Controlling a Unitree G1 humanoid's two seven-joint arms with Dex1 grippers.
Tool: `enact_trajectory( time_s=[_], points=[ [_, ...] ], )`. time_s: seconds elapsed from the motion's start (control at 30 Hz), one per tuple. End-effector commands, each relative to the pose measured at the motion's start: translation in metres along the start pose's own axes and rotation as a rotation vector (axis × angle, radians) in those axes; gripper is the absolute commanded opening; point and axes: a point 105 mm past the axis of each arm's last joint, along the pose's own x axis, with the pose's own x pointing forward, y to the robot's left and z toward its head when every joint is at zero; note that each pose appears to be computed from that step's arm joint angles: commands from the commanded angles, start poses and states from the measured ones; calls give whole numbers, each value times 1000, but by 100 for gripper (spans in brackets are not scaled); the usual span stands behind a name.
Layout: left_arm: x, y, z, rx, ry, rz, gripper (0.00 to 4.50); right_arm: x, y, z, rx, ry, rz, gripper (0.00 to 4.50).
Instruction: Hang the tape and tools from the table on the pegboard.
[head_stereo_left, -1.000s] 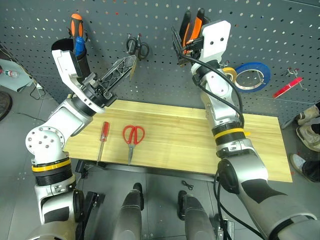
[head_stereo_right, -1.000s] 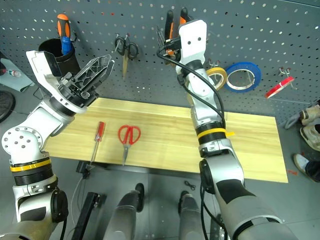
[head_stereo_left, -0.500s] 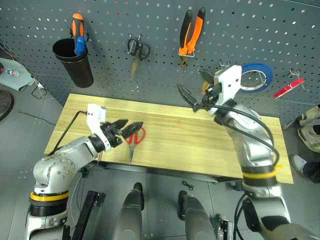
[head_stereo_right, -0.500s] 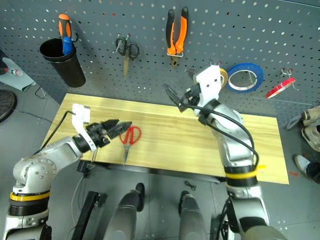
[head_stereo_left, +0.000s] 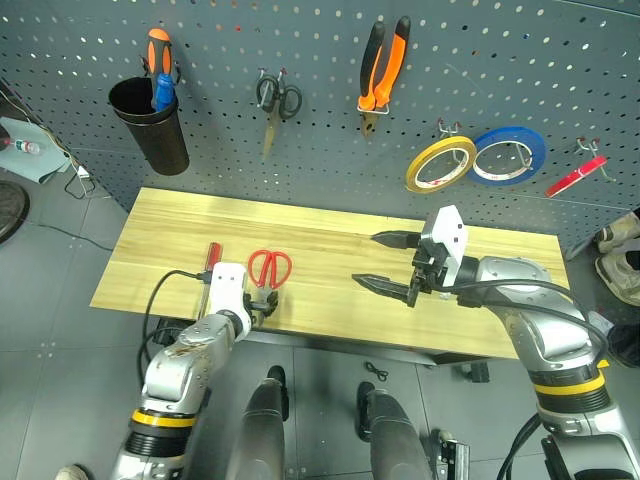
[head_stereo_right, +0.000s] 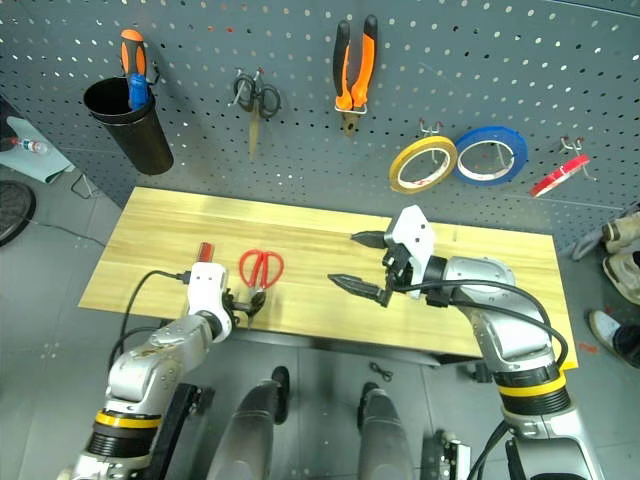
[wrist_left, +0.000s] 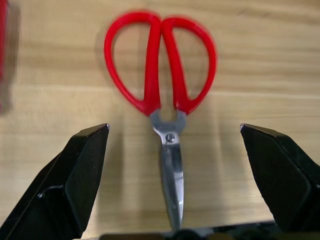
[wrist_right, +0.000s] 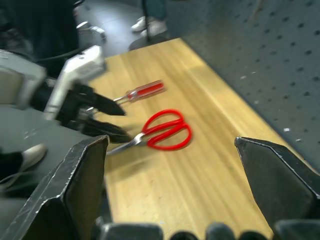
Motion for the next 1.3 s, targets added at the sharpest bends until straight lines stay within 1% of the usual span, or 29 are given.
enact_trajectory(
  time_s=[0.03, 0.13, 0.37, 0.47, 0.6, 0.67, 0.7, 0.73, 0.87, 1.0, 1.1, 1.17, 1.23, 1.3],
  points=[
    [8, 4, -6, 33, 15, 52, 450, -5, 10, 5, -55, 1, 60, 448],
    [14, -3, -12, 32, 32, 38, 450, -6, 12, 3, -59, 11, 66, 448],
    [23, -16, -17, 43, 53, 4, 450, -8, 13, 3, -60, 16, 34, 448],
    [24, -10, -17, 50, 59, 32, 364, -8, 12, 3, -62, 15, 27, 450],
    [22, -4, -15, 59, 62, 52, 184, -7, 9, 6, -65, 6, 12, 450],
    [21, -2, -15, 65, 62, 60, 81, -7, 8, 6, -69, 6, 6, 450],
    [20, -2, -15, 66, 62, 62, 38, -7, 7, 5, -73, 6, 3, 450],
    [20, -2, -15, 66, 62, 62, 10, -6, 6, 5, -75, 6, 1, 450],
    [20, -5, -11, 72, 37, 48, 11, -5, 6, 5, -77, 0, -6, 450],
    [12, -13, 10, 148, -84, -3, 11, -6, 6, 11, -77, -27, -22, 450],
    [-7, -17, 32, 206, -208, -58, 11, -8, 6, 28, -75, -89, -58, 450],
    [-20, -21, 45, 196, -293, -94, 11, -9, 8, 37, -85, -120, -75, 450],
    [-46, -26, 74, 240, -471, -126, 11, -9, 11, 53, -87, -172, -84, 450],
    [-65, -30, 89, 292, -575, -136, 11, -8, 14, 70, -78, -230, -89, 450]
  ],
)
